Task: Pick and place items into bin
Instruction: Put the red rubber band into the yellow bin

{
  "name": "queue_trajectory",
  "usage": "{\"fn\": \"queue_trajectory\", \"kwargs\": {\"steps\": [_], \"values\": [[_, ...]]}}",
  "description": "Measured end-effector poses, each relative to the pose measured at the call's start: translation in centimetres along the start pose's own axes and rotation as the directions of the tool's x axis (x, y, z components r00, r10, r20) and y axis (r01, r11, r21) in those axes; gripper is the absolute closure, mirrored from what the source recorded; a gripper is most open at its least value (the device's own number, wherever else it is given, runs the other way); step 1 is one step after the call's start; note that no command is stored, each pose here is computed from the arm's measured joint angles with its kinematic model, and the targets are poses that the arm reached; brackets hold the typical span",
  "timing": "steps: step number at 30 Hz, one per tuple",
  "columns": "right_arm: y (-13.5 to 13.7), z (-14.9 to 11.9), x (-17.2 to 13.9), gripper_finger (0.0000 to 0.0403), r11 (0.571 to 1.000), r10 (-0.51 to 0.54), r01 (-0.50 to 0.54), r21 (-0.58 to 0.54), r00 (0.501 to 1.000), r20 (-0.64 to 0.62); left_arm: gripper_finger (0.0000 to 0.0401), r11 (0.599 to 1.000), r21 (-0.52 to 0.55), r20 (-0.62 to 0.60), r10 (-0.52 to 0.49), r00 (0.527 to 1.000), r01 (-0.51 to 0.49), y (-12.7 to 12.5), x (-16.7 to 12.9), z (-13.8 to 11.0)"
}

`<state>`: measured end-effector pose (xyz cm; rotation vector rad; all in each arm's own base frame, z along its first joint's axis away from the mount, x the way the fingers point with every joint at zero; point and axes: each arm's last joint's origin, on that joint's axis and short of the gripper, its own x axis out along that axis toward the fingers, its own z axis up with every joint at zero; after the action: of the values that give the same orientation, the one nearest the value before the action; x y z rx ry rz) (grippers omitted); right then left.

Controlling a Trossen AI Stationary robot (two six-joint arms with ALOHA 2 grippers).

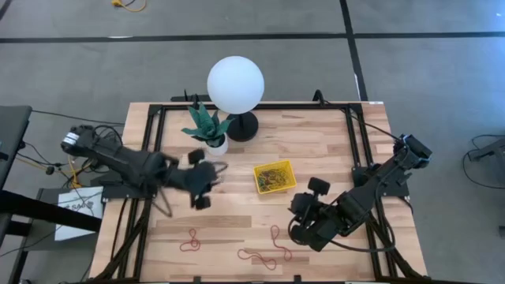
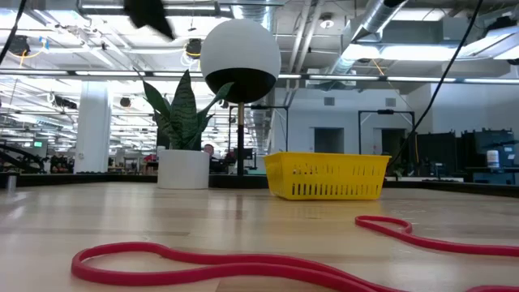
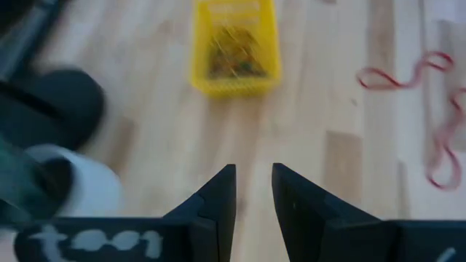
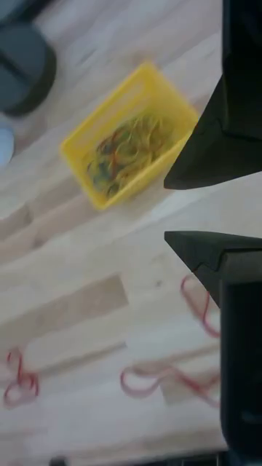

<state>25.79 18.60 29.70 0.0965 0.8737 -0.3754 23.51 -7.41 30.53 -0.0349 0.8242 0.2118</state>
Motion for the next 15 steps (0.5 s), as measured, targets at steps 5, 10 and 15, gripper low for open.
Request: {"fn": "queue_trajectory", "kwargs": {"steps": [5,10,15], "values": [[0.9,-0.3,0.8,0.0305,0.993,0.113,-0.114,-0.025,0.993,-0.020,0.0321,0.989,-0.069,-0.068,-0.137,0.988,0.133,-2.9,1.7,-5.6],[1.7,-0.5,1.6,0.0305,0.981,0.188,-0.187,-0.052,0.982,0.014,0.0321,0.937,-0.089,-0.196,-0.348,0.917,0.337,-5.5,2.6,-9.8],[1.7,-0.5,1.6,0.0305,0.981,0.186,-0.184,-0.053,0.982,0.021,0.0321,0.884,-0.144,-0.265,-0.467,0.844,0.444,-7.2,1.7,-11.6]]}}
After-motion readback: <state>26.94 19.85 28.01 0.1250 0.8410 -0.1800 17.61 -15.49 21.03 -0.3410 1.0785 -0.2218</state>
